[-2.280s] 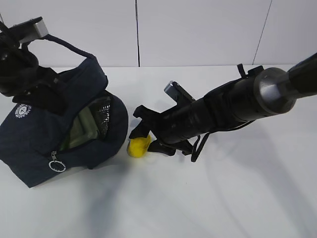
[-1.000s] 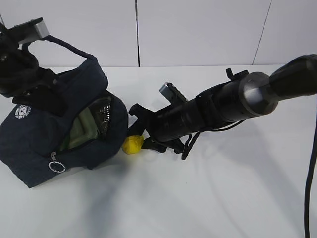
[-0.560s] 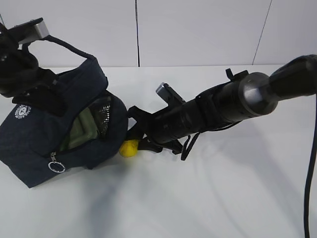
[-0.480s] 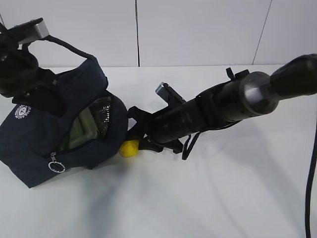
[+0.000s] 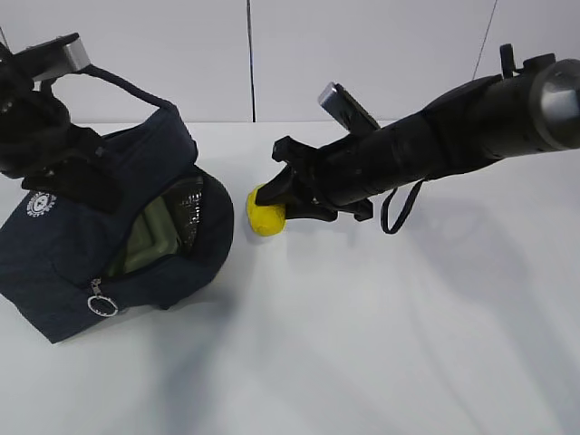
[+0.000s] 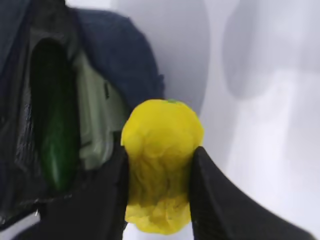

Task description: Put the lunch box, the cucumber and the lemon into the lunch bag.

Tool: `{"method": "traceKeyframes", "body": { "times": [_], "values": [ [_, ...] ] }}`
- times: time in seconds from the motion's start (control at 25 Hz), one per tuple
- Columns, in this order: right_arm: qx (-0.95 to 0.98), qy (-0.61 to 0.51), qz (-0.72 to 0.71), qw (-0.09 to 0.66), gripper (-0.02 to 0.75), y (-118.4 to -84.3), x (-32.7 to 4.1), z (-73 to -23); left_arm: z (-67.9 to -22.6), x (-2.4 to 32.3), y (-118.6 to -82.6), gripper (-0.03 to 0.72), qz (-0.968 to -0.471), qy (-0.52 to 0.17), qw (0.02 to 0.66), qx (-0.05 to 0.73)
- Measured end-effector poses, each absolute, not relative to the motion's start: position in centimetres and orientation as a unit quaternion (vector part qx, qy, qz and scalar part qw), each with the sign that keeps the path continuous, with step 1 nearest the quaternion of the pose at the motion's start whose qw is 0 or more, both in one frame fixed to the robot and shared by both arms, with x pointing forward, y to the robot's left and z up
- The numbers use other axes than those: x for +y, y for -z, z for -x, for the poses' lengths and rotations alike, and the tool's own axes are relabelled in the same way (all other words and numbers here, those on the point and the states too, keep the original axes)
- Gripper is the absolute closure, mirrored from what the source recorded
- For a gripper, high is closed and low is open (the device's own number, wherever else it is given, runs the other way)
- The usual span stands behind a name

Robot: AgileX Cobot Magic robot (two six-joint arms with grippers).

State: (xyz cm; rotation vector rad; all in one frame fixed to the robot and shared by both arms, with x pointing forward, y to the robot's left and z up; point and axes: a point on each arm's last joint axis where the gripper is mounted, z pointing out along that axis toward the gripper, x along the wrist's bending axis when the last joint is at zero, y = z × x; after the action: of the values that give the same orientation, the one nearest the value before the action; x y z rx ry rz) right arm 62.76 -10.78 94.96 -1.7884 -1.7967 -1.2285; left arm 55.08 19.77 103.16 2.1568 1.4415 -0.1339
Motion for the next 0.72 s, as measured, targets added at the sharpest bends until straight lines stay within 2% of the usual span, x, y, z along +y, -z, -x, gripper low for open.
{"method": "traceKeyframes", "body": {
  "times": [0.4, 0.72],
  "values": [
    [-0.639, 0.485, 0.575, 0.162, 0.51, -95.8, -9.5, -62.6, -54.8, 19.5, -103.3, 0.697, -0.795, 0.07, 0.274, 0.537],
    [-0.605, 0.521, 0.572, 0.19, 0.512, -93.5, -8.0, -63.5, -54.6, 19.4, -103.3, 0.697, -0.797, 0.081, 0.271, 0.534]
  ]
}}
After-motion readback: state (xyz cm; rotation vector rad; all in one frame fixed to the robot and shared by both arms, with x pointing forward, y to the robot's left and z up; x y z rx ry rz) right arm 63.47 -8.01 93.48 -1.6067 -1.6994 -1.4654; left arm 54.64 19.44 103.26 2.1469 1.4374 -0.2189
